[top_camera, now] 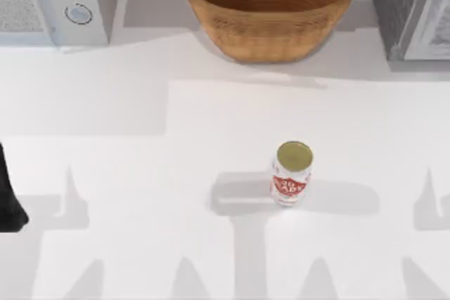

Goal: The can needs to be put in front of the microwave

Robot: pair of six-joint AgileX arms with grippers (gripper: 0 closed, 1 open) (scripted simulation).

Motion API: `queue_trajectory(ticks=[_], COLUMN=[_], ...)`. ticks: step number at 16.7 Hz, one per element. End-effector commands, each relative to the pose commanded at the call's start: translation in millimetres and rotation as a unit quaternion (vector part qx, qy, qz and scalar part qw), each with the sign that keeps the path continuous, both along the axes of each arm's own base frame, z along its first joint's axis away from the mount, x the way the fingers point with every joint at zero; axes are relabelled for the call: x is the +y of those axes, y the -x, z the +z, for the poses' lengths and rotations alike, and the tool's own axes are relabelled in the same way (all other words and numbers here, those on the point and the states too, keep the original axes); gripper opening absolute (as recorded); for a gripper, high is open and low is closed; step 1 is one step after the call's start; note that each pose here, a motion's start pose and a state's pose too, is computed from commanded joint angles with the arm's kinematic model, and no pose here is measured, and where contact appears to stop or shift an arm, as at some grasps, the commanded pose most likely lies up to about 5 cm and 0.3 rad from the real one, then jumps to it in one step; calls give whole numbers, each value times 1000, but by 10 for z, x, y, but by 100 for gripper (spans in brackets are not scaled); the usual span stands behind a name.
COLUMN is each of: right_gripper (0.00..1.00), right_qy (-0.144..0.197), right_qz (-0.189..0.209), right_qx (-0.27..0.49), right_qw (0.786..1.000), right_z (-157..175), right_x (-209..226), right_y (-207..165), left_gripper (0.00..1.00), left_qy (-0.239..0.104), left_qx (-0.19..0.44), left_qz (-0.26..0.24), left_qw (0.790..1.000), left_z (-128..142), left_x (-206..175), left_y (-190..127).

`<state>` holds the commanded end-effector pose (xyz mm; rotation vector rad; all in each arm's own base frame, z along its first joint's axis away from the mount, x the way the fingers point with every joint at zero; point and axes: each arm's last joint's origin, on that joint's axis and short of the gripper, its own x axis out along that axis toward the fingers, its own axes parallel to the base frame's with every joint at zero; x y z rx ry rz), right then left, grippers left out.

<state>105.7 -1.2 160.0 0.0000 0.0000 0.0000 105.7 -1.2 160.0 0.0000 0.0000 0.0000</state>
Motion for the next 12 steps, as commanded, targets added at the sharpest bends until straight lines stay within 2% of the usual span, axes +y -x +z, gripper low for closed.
queue_trajectory(ticks=[3,6,12], right_gripper=[100,100,100], right_qy=[0,0,0], right_qz=[0,0,0], right_qx=[0,0,0], right_qw=[1000,1000,1000], right_z=[0,0,0], right_x=[0,0,0], right_y=[0,0,0], left_gripper=[100,100,100], left_qy=[0,1,-6], left_qx=[3,29,152], left_qz=[-2,-16,-84], left_qw=[1000,999,985], left_z=[18,184,908], left_x=[-3,-34,-215], left_y=[0,-9,-238])
